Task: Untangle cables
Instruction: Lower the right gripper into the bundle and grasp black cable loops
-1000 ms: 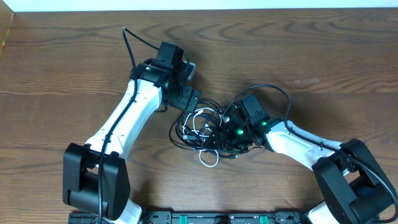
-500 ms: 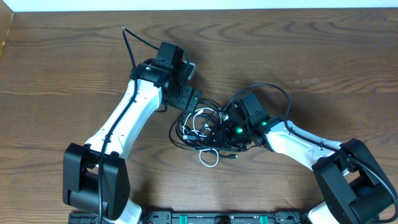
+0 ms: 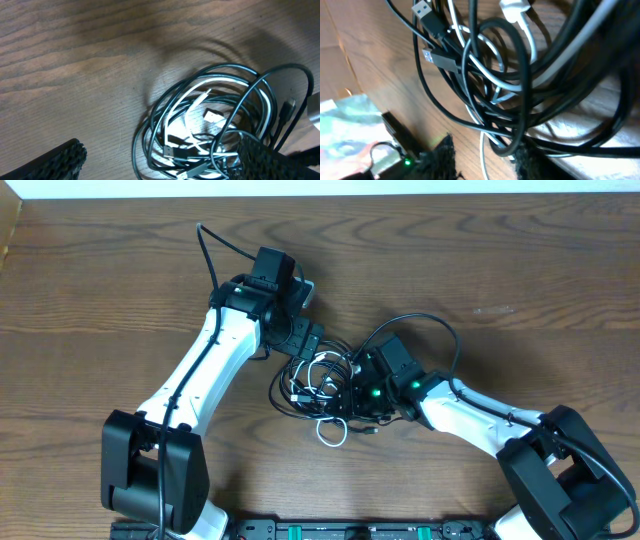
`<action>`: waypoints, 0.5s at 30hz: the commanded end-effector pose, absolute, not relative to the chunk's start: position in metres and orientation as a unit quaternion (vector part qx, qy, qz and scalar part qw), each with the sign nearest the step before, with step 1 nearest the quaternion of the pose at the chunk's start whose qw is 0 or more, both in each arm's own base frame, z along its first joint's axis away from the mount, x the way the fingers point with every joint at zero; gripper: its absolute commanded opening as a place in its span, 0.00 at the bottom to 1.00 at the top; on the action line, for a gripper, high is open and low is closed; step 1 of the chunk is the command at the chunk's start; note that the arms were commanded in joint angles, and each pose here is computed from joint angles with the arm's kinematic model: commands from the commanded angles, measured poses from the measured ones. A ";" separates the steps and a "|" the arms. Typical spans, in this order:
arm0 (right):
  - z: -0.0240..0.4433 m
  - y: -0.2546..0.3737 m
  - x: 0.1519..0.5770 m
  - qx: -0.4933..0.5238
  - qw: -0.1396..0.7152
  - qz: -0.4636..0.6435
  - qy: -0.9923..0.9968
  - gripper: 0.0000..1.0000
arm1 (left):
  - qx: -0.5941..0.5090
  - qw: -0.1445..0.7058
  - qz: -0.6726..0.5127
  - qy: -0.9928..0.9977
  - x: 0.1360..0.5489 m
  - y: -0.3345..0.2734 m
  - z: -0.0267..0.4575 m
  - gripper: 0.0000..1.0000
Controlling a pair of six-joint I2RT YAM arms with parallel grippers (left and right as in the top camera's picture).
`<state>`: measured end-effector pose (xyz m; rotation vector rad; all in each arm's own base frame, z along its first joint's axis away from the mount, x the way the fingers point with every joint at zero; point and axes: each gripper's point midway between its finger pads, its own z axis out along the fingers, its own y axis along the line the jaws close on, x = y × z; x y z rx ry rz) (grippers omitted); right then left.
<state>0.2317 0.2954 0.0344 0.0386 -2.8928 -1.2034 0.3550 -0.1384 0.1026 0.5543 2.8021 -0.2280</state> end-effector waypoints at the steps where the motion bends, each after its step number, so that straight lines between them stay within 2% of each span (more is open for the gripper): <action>1: 0.033 0.299 0.236 0.004 -0.011 -0.369 -0.929 0.06 | 0.184 0.143 -0.074 0.970 0.356 -0.136 0.105 0.97; 2: 0.032 0.298 0.236 0.004 -0.012 -0.367 -0.930 0.01 | 0.184 0.143 -0.074 0.970 0.356 -0.136 0.105 0.97; 9: 0.035 0.299 0.243 0.004 -0.026 -0.373 -0.928 0.01 | 0.184 0.143 -0.074 0.970 0.356 -0.136 0.105 0.98; 15: 0.056 0.302 0.265 0.014 -0.049 -0.430 -0.901 0.01 | 0.184 0.142 -0.074 0.970 0.356 -0.136 0.105 0.98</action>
